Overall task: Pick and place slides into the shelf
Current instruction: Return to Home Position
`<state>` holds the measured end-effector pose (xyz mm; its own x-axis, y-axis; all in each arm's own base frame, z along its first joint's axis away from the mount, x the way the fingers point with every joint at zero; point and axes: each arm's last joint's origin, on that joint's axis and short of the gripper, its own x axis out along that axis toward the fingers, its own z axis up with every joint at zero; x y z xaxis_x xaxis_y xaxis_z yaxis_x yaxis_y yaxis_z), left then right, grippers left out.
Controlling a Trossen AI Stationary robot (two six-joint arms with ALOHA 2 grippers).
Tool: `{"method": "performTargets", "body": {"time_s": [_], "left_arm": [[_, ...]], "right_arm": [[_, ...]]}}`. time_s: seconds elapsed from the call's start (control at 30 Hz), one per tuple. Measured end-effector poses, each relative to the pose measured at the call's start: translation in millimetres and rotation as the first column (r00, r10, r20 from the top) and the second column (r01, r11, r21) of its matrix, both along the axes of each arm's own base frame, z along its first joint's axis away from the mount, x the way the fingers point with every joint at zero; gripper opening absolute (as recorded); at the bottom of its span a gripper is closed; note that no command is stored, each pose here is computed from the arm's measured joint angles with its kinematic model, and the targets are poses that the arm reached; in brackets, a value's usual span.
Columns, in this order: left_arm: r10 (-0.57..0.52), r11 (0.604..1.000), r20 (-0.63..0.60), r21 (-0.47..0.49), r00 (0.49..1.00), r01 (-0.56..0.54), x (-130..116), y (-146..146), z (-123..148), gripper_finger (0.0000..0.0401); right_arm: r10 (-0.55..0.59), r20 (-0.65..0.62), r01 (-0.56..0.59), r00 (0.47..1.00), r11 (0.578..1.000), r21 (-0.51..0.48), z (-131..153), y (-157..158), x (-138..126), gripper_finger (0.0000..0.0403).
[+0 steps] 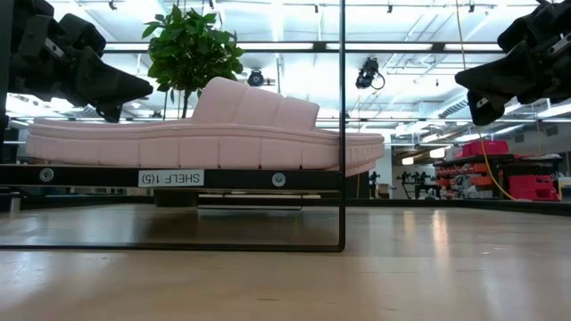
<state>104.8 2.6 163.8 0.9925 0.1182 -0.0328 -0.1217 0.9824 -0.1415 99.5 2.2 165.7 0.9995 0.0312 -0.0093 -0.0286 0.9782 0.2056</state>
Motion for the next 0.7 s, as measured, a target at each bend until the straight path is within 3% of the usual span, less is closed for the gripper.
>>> {"method": "performTargets", "body": {"time_s": [0.7], "left_arm": [[0.0, 1.0, 0.0, 0.0, 1.0, 0.0, 0.0, 0.0, 0.0, 0.0052]], "right_arm": [[0.0, 0.0, 0.0, 1.0, 1.0, 0.0, 0.1, 0.0, 0.0, 0.0013]]}}
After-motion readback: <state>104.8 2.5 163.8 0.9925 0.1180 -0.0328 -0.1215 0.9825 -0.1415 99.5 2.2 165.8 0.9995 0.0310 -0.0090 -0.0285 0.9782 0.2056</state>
